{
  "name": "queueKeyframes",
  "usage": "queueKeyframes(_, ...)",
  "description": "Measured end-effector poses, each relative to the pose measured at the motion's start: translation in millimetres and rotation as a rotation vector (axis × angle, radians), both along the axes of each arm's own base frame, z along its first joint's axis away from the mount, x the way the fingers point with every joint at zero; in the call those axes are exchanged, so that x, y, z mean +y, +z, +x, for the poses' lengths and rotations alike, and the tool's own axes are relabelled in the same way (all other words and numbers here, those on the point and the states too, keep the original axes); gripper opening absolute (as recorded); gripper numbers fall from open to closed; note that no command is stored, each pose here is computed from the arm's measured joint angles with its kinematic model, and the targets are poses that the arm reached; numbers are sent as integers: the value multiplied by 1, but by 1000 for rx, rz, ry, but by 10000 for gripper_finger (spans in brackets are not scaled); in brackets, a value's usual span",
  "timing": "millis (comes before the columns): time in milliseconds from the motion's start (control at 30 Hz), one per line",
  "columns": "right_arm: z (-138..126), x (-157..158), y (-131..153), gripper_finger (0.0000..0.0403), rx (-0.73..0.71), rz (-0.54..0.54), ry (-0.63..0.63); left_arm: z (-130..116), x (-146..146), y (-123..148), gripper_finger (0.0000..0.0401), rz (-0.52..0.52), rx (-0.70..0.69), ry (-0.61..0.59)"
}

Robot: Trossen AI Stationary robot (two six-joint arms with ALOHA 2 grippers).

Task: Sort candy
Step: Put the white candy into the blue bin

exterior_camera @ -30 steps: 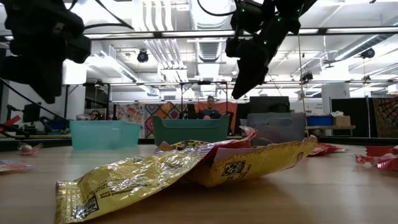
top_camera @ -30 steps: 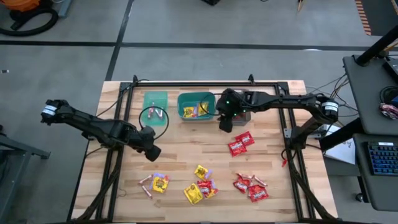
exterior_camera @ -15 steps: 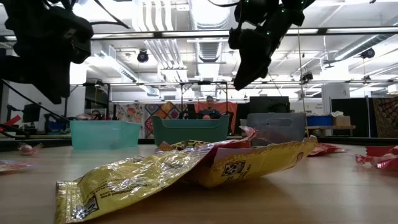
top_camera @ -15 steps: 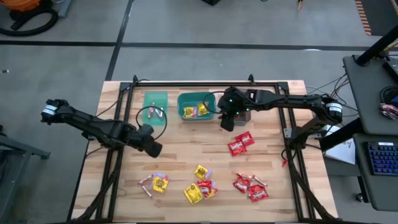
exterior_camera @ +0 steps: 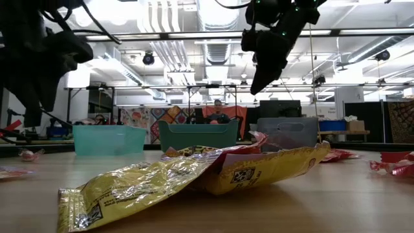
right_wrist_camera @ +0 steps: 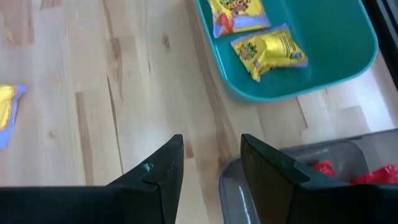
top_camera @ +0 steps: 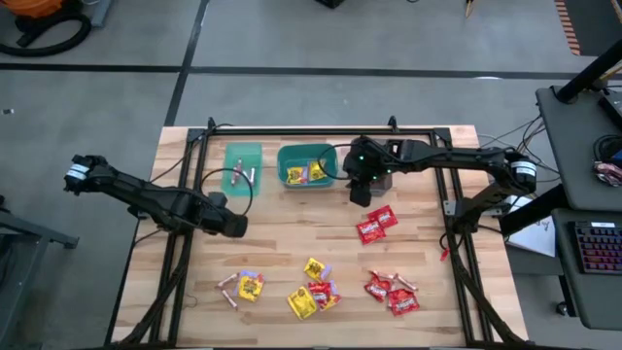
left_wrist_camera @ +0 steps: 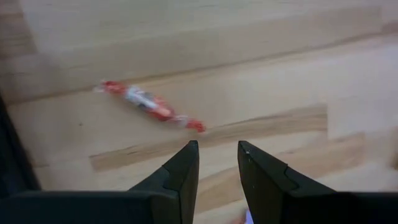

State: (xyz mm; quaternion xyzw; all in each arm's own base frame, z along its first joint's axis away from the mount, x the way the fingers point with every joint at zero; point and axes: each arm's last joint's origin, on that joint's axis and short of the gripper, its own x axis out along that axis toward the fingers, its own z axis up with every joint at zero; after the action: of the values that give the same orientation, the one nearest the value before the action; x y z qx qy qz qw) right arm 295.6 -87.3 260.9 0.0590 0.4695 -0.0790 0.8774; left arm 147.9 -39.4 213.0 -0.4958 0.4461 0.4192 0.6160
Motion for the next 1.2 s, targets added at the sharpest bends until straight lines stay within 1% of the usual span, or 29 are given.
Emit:
queueKeyframes(167,-3,1,1,151,10,20,-25,-2,2,-3,104,38,9,36)
queueKeyframes(367,-3,1,-1,151,6,35,-49,-11,5,-23,116,54,66,128)
queueKeyframes(467,-3,1,-1,151,2,40,-57,-10,5,-29,119,69,61,151)
queueKeyframes(567,-2,1,-1,151,-8,37,-57,-8,5,-34,119,100,77,162)
queueKeyframes(767,0,0,0,151,-31,31,-58,-1,3,-47,119,134,164,186)
queueKeyframes(1200,0,0,0,151,-31,34,-62,18,-3,-74,119,167,294,210)
